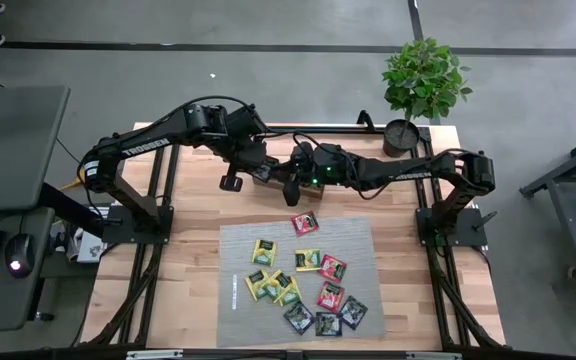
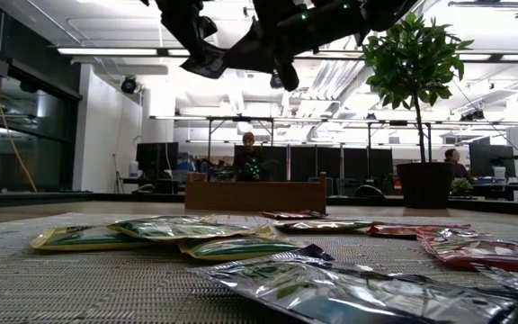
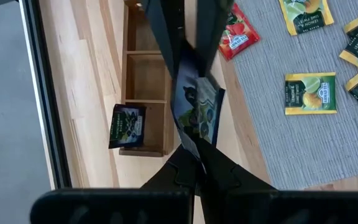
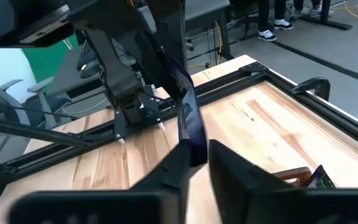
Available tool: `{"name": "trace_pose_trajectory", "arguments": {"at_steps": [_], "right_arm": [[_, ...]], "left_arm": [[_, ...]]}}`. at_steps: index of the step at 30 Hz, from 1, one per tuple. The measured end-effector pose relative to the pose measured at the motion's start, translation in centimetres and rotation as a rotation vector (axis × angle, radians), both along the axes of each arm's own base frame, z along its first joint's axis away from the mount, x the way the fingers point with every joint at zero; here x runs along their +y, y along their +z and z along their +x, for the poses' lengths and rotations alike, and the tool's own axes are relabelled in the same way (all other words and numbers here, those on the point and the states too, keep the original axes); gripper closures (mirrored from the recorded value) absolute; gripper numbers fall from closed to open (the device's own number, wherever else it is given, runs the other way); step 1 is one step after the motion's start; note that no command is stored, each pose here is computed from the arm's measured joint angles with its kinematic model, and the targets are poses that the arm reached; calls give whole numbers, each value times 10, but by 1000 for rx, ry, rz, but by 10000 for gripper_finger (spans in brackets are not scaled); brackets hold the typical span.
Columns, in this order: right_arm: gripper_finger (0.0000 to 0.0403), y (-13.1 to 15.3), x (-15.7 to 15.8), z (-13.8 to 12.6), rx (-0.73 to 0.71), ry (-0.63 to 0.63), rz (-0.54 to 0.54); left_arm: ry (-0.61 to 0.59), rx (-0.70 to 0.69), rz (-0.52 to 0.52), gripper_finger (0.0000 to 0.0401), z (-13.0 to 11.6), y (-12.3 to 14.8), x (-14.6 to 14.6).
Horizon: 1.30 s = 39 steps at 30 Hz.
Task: Pick & Place Tea
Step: Put the purple tea bag into the left section of the wooden organizer
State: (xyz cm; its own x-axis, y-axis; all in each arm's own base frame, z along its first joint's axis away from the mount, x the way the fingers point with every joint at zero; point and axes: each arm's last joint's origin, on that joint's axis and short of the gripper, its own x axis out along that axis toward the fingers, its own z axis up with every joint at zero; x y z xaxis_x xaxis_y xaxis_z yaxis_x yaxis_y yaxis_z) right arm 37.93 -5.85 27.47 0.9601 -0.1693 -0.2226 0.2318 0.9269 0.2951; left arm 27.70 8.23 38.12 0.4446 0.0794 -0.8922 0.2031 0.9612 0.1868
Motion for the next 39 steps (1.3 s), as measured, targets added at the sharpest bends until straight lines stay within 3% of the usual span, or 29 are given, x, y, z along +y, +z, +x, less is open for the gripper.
{"name": "trace_pose_trajectory", "arguments": {"at_steps": [3, 12, 24, 34, 39], "right_arm": [[391, 0, 0, 0, 1, -2, -7], [398, -1, 4, 0, -2, -73, -21], [402, -1, 7, 2, -23, -110, -40], [402, 26, 9, 3, -258, -128, -134], [403, 26, 8, 3, -254, -138, -175]], "left_arm": [[-10, 2, 5, 401, 0, 0, 0], [40, 2, 64, 400, -2, 2, 2], [197, -155, 153, 400, -54, 42, 11], [243, -247, 137, 400, -56, 50, 12], [249, -377, 153, 400, -63, 65, 8]]}}
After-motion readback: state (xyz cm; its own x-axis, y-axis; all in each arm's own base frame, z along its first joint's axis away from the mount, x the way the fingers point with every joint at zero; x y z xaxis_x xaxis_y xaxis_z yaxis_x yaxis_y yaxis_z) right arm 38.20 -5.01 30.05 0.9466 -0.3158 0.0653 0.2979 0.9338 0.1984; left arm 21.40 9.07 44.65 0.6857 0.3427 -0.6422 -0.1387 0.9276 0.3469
